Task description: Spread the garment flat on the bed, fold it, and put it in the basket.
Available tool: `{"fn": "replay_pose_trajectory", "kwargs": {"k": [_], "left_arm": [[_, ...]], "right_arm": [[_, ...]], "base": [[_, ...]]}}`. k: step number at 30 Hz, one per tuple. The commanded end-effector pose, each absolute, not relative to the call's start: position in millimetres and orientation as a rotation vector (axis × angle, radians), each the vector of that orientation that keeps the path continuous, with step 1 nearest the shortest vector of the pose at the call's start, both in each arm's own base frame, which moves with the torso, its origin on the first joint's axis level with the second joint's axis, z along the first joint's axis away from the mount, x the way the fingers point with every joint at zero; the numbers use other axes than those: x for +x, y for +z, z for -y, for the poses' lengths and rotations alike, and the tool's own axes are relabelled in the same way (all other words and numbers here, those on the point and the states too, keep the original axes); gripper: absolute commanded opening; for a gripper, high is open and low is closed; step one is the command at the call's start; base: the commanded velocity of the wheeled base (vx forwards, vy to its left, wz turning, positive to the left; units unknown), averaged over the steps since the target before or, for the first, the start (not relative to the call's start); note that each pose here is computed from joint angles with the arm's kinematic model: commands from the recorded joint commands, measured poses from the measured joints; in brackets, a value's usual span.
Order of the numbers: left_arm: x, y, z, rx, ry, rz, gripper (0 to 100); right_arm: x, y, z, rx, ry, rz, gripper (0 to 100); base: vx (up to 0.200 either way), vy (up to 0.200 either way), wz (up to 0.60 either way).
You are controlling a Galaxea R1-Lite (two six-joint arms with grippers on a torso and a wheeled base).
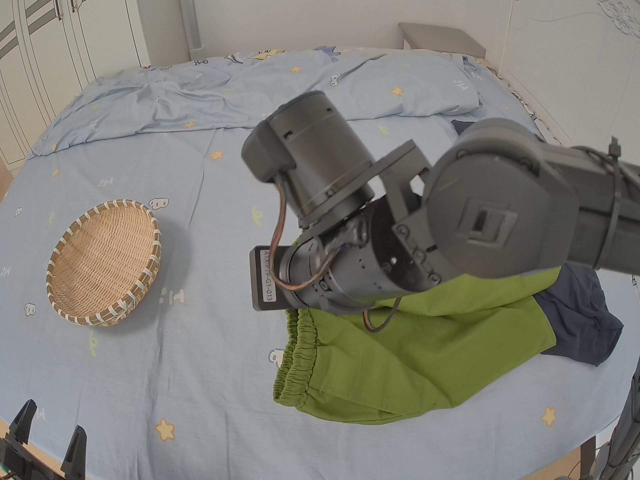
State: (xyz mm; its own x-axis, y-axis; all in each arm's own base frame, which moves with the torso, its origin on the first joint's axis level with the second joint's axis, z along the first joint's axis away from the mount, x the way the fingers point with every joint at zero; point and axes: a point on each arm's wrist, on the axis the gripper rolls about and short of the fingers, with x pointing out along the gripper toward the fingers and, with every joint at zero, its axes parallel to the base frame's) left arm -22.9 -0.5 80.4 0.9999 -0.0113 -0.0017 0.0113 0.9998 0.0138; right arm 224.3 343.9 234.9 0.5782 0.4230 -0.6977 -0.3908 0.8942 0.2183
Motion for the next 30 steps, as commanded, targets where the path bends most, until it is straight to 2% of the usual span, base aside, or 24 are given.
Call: {"fn": "replay_pose_trajectory", "kwargs": {"k": [1,10,13,15,17,20,22,25,30], "left_arm": [[-22,76,1,0.014,-0.011,-0.014,100],[-22,76,1,0.014,-0.017,-0.015,100],[-23,80,1,0.015,-0.02,0.002,100],[-32,109,1,-0.004,-0.034,0.104,100],[-46,145,1,-0.055,-0.08,0.202,100],[-39,176,4,-0.059,-0.239,0.078,100],[-27,183,6,-0.068,-0.344,-0.007,100],[5,190,9,-0.131,-0.445,-0.177,100],[61,193,16,-0.304,-0.563,-0.406,100]], "right_arm": [[229,218,-352,0.018,0.459,-0.859,100],[233,221,-346,0.028,0.443,-0.861,100],[237,227,-329,0.042,0.394,-0.908,100],[236,252,-303,0.095,0.371,-0.906,100],[235,278,-276,0.166,0.406,-0.904,100],[233,327,-219,0.339,0.519,-0.864,100],[233,338,-189,0.397,0.541,-0.853,100],[244,338,-153,0.47,0.486,-0.824,100],[231,310,-111,0.53,0.422,-0.822,100]], "base": [[0.0,0.0,0.0],[0.0,0.0,0.0],[0.0,0.0,0.0],[0.0,0.0,0.0],[0.0,0.0,0.0],[0.0,0.0,0.0],[0.0,0.0,0.0],[0.0,0.0,0.0],[0.0,0.0,0.0]]}}
